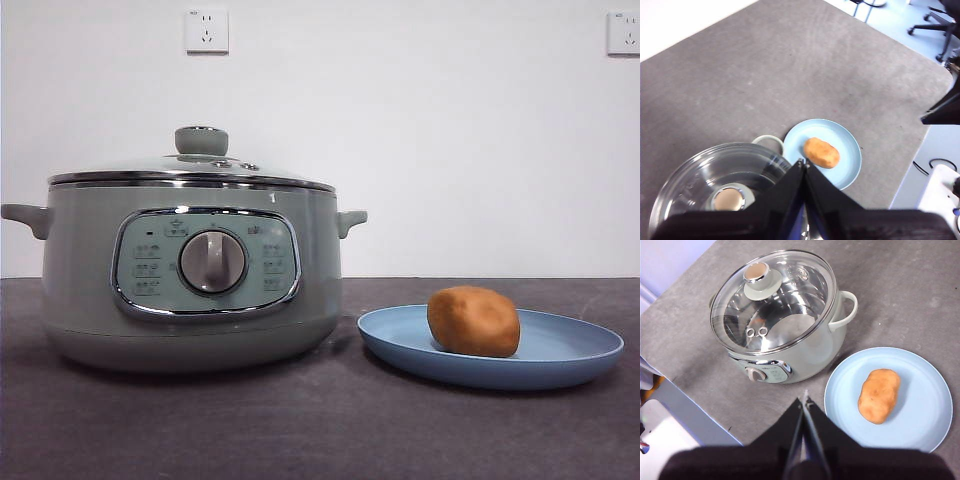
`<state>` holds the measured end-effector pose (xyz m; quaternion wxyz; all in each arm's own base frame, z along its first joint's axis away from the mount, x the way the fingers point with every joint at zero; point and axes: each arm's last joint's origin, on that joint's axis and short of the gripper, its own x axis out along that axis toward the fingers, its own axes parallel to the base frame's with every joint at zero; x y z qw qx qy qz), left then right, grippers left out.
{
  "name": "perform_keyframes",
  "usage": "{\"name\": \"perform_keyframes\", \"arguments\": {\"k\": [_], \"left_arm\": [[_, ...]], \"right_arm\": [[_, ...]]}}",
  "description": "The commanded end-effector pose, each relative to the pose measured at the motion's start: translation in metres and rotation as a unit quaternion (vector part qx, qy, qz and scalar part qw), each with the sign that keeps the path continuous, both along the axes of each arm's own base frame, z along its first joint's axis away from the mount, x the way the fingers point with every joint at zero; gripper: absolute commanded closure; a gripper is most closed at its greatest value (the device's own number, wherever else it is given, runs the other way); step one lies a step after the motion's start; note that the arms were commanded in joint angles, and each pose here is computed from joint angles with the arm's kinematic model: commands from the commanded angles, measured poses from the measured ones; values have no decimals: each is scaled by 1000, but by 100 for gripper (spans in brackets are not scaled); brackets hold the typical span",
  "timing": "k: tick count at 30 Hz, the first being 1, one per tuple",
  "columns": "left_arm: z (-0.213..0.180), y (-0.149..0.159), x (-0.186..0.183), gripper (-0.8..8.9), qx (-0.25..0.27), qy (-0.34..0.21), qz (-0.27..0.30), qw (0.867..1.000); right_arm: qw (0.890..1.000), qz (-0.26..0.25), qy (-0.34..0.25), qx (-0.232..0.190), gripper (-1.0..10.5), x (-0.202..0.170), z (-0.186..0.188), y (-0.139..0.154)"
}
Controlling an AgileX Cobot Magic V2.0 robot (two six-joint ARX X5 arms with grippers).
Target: Take the potato out from the steamer,put the potato on the plate,close the lid
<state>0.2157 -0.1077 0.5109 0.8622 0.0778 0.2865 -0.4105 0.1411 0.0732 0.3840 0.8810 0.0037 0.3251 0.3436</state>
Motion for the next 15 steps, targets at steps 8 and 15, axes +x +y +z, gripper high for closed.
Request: {"name": "perform_keyframes", "arguments": {"k": [8,15], "left_arm": [[-8,-1,-7,817,-31,-90,-16,995],[-85,0,-24,817,-84,-129,-15,988]], "right_arm": [[1000,-3,-2,3,963,-1,1,0],[1000,-3,-2,2,963,-1,1,0]]}}
